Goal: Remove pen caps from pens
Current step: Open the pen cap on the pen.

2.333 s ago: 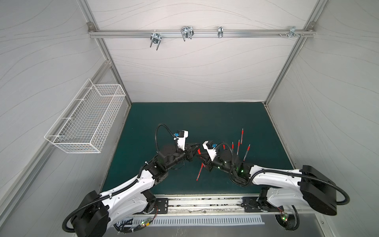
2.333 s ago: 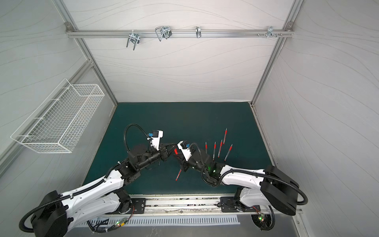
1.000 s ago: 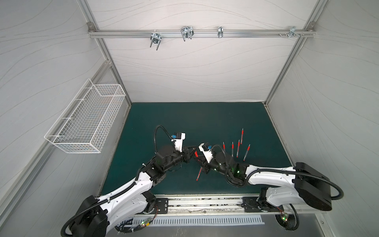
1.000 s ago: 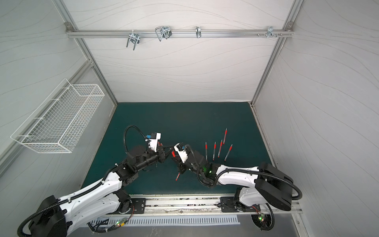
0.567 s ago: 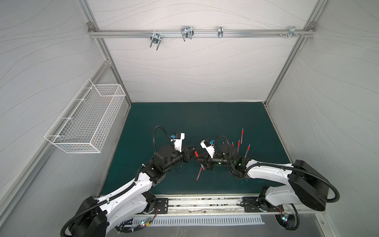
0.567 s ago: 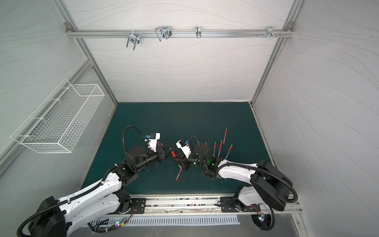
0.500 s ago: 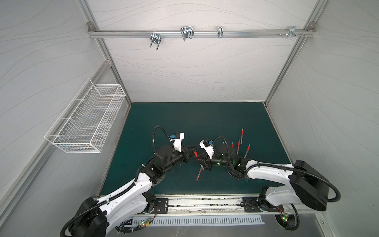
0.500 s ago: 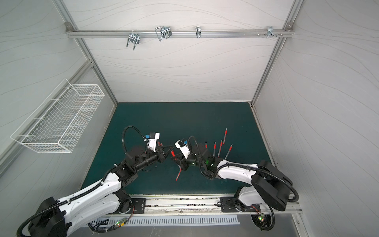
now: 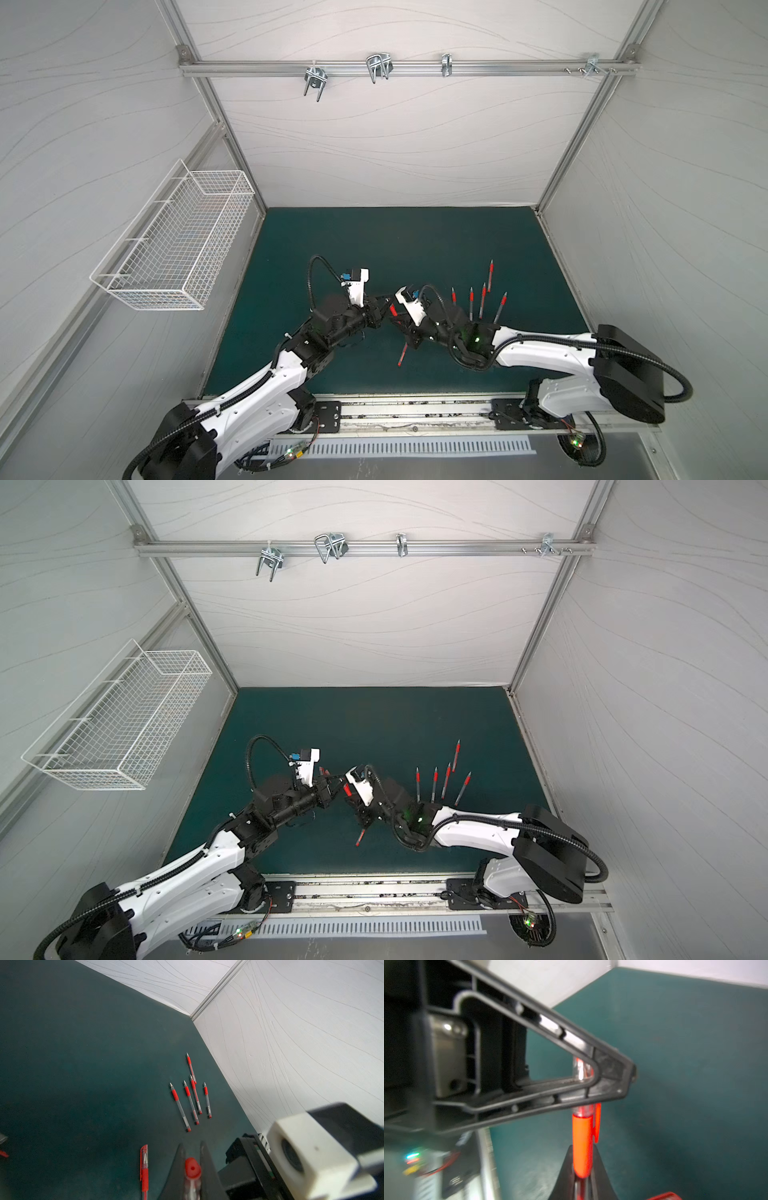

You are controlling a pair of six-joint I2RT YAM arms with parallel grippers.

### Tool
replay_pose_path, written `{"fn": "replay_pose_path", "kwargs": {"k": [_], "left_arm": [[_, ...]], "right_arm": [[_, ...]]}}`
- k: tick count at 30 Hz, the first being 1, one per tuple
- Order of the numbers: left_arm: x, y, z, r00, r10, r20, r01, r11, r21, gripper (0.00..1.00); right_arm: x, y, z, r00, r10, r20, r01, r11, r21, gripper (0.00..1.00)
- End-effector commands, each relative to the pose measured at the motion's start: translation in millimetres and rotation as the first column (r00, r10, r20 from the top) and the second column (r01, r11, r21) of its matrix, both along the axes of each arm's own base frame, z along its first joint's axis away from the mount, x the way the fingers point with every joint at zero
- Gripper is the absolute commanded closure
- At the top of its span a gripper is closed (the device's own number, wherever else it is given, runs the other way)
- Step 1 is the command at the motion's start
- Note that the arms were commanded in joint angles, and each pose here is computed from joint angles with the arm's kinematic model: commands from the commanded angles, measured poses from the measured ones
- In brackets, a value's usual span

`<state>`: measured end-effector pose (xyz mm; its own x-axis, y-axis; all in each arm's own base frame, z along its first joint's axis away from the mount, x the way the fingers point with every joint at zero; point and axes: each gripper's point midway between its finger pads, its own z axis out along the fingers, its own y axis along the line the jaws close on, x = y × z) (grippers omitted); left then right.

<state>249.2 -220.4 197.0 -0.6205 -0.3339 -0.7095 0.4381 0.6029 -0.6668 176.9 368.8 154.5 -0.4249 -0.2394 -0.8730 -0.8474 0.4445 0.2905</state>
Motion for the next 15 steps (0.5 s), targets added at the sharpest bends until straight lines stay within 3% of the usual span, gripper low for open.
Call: {"fn": "replay_pose_path", "kwargs": {"k": [1, 6, 15], "left_arm": [[30.5, 31.6, 42.1, 0.969, 0.203, 0.142, -0.195, 0.978, -0.066, 1.00], [31.2, 33.9, 42.2, 0.967, 0.210, 0.144, -0.201, 0.977, -0.075, 1.00], [28.2, 37.1, 47.4, 0.963, 0.213, 0.165, -0.199, 0.975, -0.100, 1.00]], "right_arm": [[-25.4, -25.8, -36.0, 0.954, 0.148, -0.260, -0.154, 0.988, -0.004, 1.00], [-40.0, -24.9, -34.6, 0.908, 0.274, -0.317, -0.282, 0.959, 0.021, 1.00], [-56.0, -18.1, -38.9, 0.821, 0.403, -0.404, -0.396, 0.912, 0.105, 1.00]]}}
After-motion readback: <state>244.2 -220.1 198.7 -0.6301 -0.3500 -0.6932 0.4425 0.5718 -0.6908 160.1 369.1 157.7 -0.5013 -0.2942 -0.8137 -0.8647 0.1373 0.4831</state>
